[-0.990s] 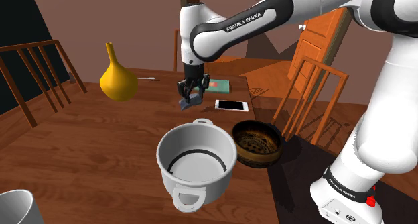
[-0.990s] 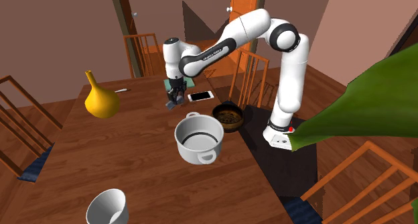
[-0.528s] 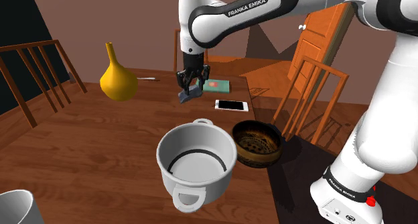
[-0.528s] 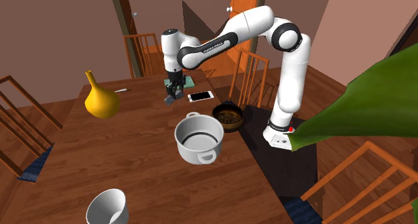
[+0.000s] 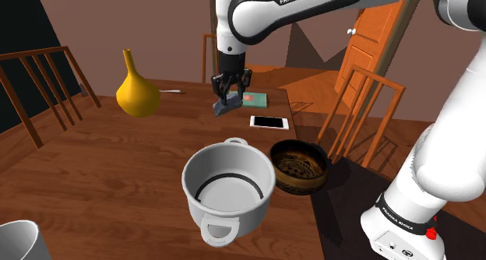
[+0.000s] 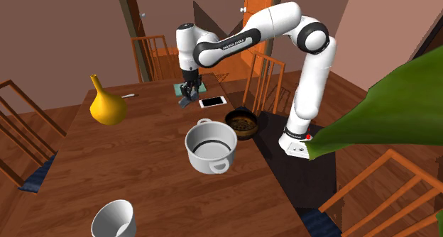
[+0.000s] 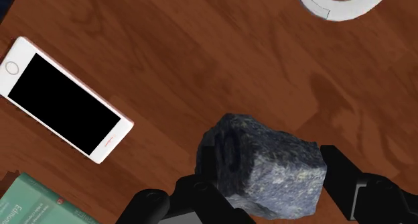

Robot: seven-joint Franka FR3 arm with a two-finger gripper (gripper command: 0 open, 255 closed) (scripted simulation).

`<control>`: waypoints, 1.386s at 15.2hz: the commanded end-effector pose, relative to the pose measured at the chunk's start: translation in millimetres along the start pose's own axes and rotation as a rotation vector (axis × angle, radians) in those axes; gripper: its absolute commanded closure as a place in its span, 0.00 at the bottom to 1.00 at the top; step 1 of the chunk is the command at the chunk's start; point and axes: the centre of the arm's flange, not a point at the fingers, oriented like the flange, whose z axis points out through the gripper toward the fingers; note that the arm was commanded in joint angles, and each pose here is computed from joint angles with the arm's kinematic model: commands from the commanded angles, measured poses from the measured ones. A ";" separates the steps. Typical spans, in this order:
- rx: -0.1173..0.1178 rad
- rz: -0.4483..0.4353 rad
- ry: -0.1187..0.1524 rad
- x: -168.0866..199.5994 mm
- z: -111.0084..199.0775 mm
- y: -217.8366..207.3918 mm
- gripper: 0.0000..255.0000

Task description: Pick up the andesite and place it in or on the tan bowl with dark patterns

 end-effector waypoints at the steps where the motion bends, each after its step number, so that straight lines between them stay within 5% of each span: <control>1: 0.000 0.000 0.001 -26.4 -4.0 4.1 1.00; 19: 0.000 0.000 0.001 -254.3 -28.2 66.7 1.00; 20: 0.000 0.000 0.002 -238.4 -26.7 62.5 1.00; 21: 0.000 0.000 0.002 -238.4 -26.7 62.5 0.00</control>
